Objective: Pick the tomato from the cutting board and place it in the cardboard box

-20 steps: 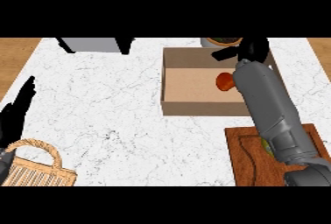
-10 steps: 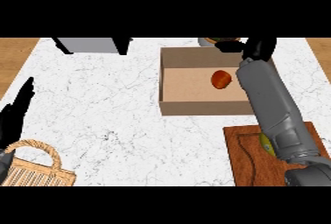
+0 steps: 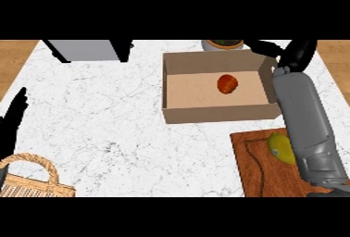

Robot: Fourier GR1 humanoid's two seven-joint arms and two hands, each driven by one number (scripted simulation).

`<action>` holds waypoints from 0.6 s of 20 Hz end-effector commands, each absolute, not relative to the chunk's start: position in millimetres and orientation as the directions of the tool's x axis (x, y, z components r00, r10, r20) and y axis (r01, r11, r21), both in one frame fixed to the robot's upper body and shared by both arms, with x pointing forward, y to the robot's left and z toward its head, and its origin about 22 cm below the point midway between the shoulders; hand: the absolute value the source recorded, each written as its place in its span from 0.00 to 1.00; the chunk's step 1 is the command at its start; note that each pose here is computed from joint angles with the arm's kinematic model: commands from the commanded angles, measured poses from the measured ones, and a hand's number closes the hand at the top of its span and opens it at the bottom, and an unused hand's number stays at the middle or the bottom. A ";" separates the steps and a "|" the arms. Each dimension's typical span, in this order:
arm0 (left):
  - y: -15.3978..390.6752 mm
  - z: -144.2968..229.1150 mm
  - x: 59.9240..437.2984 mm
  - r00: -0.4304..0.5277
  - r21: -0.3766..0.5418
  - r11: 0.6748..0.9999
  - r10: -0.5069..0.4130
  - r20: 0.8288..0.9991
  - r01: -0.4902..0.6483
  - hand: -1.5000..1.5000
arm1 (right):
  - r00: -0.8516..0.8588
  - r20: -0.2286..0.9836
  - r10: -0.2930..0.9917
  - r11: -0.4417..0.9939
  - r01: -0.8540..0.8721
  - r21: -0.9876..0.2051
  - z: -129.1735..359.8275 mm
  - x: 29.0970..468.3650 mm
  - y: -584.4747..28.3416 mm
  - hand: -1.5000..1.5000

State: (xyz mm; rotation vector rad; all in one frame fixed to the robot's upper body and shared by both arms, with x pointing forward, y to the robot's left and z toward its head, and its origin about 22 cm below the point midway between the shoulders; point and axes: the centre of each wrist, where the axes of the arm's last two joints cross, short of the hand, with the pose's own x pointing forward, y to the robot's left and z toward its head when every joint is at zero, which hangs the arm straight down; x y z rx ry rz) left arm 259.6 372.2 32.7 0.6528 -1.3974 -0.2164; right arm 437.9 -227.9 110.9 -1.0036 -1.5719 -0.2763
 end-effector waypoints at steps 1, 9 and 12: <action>359.6 2.8 253.2 0.251 0.547 0.796 -0.491 0.834 -0.260 0.50 | 0.054 0.904 0.425 0.601 0.730 -0.326 103.6 414.6 -252.3 0.00; 384.5 22.0 239.9 0.263 0.552 0.794 -0.492 0.830 -0.255 0.50 | 0.102 0.897 0.431 0.563 0.746 -0.356 85.0 331.6 -314.8 0.00; 372.3 12.4 243.2 0.267 0.552 0.796 -0.492 0.829 -0.248 0.50 | 0.106 0.891 0.441 0.580 0.725 -0.373 94.7 297.1 -330.0 0.00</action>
